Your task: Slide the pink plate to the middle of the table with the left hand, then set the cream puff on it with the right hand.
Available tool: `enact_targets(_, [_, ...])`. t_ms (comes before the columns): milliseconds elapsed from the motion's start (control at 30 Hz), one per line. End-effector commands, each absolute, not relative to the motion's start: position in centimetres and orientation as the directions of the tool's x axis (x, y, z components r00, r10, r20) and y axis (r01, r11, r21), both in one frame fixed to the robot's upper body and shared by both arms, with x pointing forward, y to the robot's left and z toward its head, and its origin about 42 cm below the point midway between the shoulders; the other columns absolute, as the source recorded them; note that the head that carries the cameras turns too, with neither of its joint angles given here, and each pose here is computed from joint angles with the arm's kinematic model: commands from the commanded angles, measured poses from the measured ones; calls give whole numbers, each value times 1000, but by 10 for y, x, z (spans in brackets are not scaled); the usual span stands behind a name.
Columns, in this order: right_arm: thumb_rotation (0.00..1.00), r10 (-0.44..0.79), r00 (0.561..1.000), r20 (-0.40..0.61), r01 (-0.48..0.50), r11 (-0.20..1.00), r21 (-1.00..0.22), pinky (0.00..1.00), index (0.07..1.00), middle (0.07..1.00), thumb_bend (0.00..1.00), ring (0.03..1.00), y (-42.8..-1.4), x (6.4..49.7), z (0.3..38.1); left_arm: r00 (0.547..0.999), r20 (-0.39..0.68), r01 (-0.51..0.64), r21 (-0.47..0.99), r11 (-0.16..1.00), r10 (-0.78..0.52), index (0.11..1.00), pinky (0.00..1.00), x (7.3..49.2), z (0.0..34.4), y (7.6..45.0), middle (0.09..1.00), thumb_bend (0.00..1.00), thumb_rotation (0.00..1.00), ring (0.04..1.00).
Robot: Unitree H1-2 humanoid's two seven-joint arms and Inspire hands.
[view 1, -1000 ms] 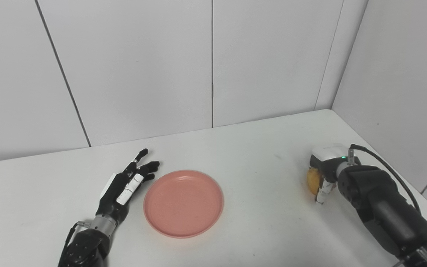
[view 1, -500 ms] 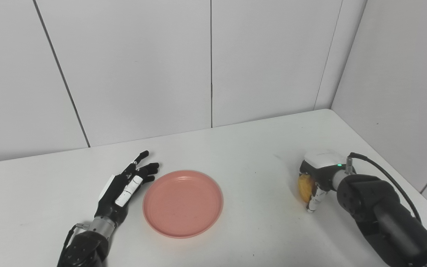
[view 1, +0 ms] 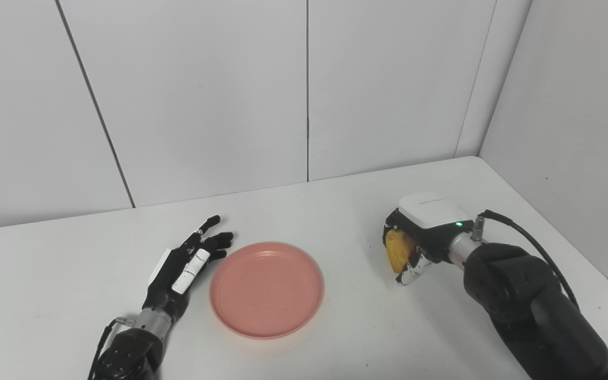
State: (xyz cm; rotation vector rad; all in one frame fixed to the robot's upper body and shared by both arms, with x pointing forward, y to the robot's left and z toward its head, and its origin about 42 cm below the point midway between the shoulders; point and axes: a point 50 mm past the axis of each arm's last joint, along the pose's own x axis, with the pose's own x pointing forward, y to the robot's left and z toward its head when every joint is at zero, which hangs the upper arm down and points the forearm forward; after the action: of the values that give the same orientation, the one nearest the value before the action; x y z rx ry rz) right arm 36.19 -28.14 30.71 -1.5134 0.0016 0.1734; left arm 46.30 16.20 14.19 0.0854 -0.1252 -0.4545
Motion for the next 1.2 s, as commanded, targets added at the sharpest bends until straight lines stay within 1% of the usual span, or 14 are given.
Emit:
enact_targets(0, [0, 158, 987, 6, -1, 44, -999, 302, 532, 457, 513, 382, -280, 365, 323, 885, 4, 464, 91, 881, -466, 858, 802, 451, 120, 146, 783, 873, 792, 817])
enact_targets(233, [0, 251, 964, 87, 51, 147, -988, 324, 515, 462, 518, 403, -258, 375, 304, 890, 2, 453, 101, 886, -455, 843, 770, 446, 121, 123, 764, 829, 812, 807])
enact_targets(267, [0, 269, 958, 96, 56, 153, -987, 379, 515, 465, 517, 406, -255, 375, 303, 892, 2, 450, 100, 888, -452, 842, 769, 446, 122, 121, 760, 822, 806, 803])
enact_targets(300, [0, 287, 951, 111, 64, 165, -984, 398, 516, 466, 517, 406, -251, 374, 302, 893, 1, 447, 100, 889, -450, 841, 768, 446, 122, 118, 759, 820, 804, 801])
enact_targets(333, [0, 304, 944, 126, 73, 181, -981, 419, 491, 505, 516, 432, -246, 372, 301, 895, -2, 444, 96, 891, -446, 846, 759, 446, 122, 116, 762, 811, 787, 795])
enact_targets(433, [0, 337, 928, 158, 88, 214, -973, 426, 484, 509, 516, 446, -239, 369, 299, 898, -10, 440, 92, 893, -441, 847, 754, 444, 121, 111, 763, 809, 778, 791])
enact_targets(533, [0, 373, 907, 195, 98, 262, -960, 316, 527, 480, 512, 382, -232, 368, 297, 899, -21, 438, 92, 894, -438, 844, 758, 442, 118, 106, 754, 790, 769, 786])
enact_targets(633, [0, 368, 905, 214, 74, 359, -931, 261, 534, 462, 510, 360, -223, 369, 292, 898, -25, 440, 99, 892, -440, 851, 755, 441, 115, 103, 751, 761, 775, 779])
enact_targets(733, [0, 365, 906, 216, 53, 408, -911, 248, 534, 459, 510, 359, -216, 370, 283, 897, -25, 441, 99, 892, -441, 858, 760, 440, 114, 102, 756, 756, 779, 782])
enact_targets(800, [0, 368, 904, 219, 46, 426, -904, 256, 533, 444, 511, 362, -210, 370, 276, 899, -25, 438, 99, 893, -438, 860, 762, 440, 113, 103, 752, 769, 782, 779])
enact_targets(867, [0, 368, 902, 226, 38, 453, -891, 300, 534, 451, 512, 375, -205, 371, 270, 900, -28, 436, 98, 895, -435, 860, 753, 440, 112, 104, 752, 758, 785, 777])
enact_targets(900, [0, 368, 901, 229, 33, 468, -883, 282, 534, 451, 512, 370, -203, 371, 267, 900, -30, 435, 96, 895, -434, 862, 755, 440, 112, 104, 754, 766, 784, 779])
enact_targets(1033, [0, 349, 907, 237, -20, 597, -802, 310, 534, 461, 512, 381, -193, 377, 253, 899, -35, 437, 96, 894, -436, 868, 746, 438, 109, 107, 763, 754, 783, 786])
enact_targets(1167, [0, 297, 930, 218, -123, 808, -576, 352, 514, 495, 515, 414, -182, 386, 237, 895, -32, 445, 96, 890, -444, 871, 744, 437, 108, 107, 769, 753, 784, 788])
